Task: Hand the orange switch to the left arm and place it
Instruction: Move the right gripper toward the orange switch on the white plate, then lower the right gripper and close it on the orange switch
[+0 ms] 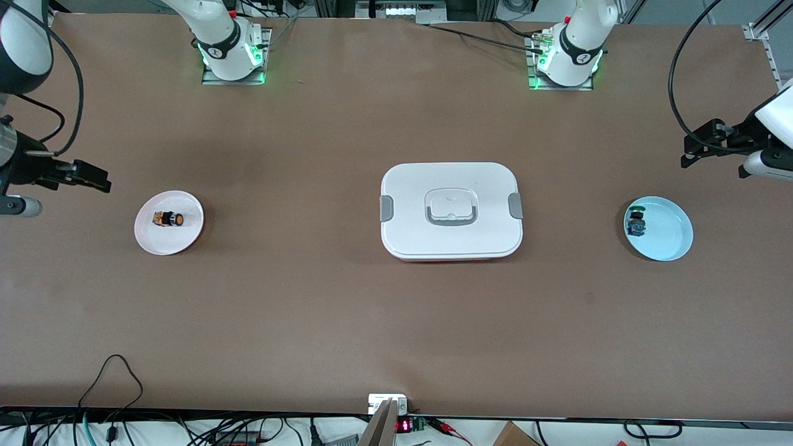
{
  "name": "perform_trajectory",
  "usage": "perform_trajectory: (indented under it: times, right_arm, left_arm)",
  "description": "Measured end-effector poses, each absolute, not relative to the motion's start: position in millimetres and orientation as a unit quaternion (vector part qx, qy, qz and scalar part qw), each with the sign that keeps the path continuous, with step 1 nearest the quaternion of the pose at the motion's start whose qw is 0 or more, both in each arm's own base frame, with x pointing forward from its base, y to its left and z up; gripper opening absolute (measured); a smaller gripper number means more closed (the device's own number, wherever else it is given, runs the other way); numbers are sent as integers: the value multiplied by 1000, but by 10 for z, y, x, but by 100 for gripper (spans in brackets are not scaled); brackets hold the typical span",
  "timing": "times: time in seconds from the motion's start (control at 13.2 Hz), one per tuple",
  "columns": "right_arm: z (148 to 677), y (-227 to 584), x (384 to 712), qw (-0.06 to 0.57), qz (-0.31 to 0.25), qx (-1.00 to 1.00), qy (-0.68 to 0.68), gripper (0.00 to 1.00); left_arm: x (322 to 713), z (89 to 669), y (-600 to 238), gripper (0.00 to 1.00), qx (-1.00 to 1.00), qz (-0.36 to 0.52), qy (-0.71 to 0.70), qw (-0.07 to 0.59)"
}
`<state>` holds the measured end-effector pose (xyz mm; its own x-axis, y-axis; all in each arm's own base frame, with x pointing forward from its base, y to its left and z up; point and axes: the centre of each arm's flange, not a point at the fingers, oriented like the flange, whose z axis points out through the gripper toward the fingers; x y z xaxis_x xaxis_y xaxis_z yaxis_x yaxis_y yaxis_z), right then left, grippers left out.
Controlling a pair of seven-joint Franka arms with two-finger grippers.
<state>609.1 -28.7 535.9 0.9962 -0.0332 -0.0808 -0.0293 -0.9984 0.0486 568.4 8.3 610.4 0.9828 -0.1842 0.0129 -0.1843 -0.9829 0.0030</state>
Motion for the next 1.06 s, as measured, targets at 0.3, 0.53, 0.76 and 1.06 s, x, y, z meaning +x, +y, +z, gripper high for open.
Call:
perform_trajectory:
  times: [0.3,0.53,0.76,1.06]
  right_arm:
    - [5062,-291,6231,28,-49,998,-16,100]
    - [4765,-334,6382,34,-44,998,-18,100]
    - [4432,-508,6500,38,-46,998,-30,100]
    - [3878,-966,6510,42,-26,997,-58,100]
  left_arm:
    - [5684,6104,83,100,996,6,-93,2]
    - [5684,6105,83,100,996,6,-93,2]
    - [5685,6106,82,100,996,6,-93,2]
    - [5685,6106,82,100,996,7,-93,2]
